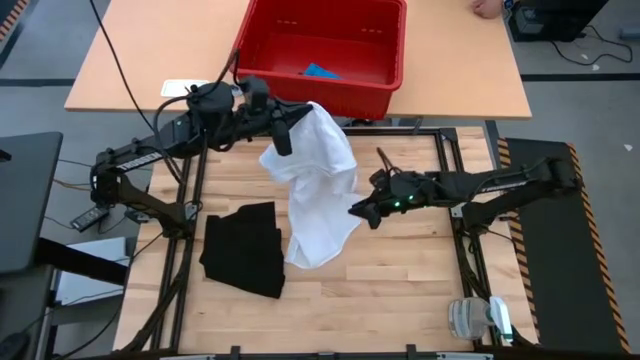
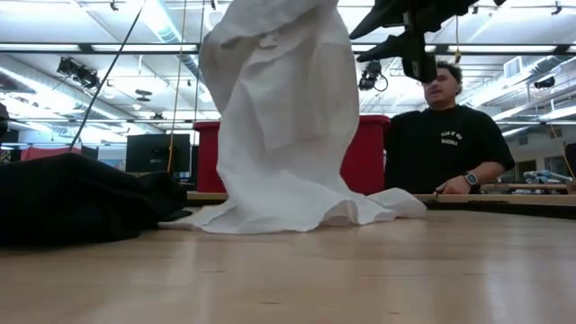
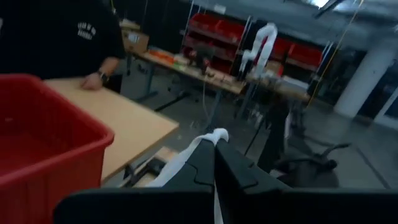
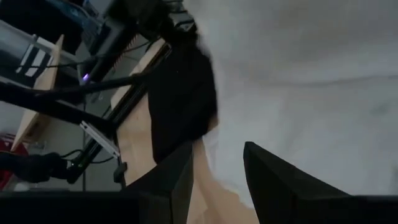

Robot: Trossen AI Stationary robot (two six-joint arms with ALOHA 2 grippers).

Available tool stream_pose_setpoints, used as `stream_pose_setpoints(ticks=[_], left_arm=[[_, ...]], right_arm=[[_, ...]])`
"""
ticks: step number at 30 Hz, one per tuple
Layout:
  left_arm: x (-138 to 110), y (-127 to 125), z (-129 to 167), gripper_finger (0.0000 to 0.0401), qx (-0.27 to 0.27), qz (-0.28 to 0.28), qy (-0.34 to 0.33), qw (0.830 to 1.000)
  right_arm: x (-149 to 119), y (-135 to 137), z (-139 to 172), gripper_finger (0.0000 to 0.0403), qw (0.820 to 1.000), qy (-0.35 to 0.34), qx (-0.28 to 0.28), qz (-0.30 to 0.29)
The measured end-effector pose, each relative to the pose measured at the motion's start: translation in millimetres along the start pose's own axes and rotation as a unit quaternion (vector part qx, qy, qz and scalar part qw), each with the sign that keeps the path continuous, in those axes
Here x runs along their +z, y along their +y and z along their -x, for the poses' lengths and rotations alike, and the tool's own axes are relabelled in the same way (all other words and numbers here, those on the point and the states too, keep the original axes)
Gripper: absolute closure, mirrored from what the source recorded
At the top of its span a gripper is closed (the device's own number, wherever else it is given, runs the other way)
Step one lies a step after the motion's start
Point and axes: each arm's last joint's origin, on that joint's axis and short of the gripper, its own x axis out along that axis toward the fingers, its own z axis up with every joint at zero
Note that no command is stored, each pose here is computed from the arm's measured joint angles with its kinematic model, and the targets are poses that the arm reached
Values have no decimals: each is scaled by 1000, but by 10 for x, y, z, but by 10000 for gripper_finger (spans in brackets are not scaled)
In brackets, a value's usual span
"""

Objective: Fold laundry
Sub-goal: Fold the white shirt

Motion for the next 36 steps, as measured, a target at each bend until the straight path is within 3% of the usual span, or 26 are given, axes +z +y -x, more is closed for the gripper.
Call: stream_pose_setpoints(ticks=[5,13,17,22,27,31,36], left_arm=[[-108,14,-31,397,12,-11,46,999],[-396,77,-213,397,44,13,138,989],[-419,49,-201,397,43,19,148,988],[-344,19,-124,397,55,35,122,990],[-339,-52,-73,392,83,12,107,991],[-411,-88,-114,364,80,7,125,989],[-459,-64,-88,301,93,8,152,984]], right_arm=[[-141,3,-166,254,999,33,-16,11],[-311,-161,-274,257,990,75,-119,-15],[-332,-213,-184,257,984,86,-154,-16],[-237,-165,30,257,990,63,-129,-10],[-118,-143,244,257,994,16,-112,-9],[-83,-155,295,257,994,7,-113,2],[-113,-201,277,257,991,33,-131,15]])
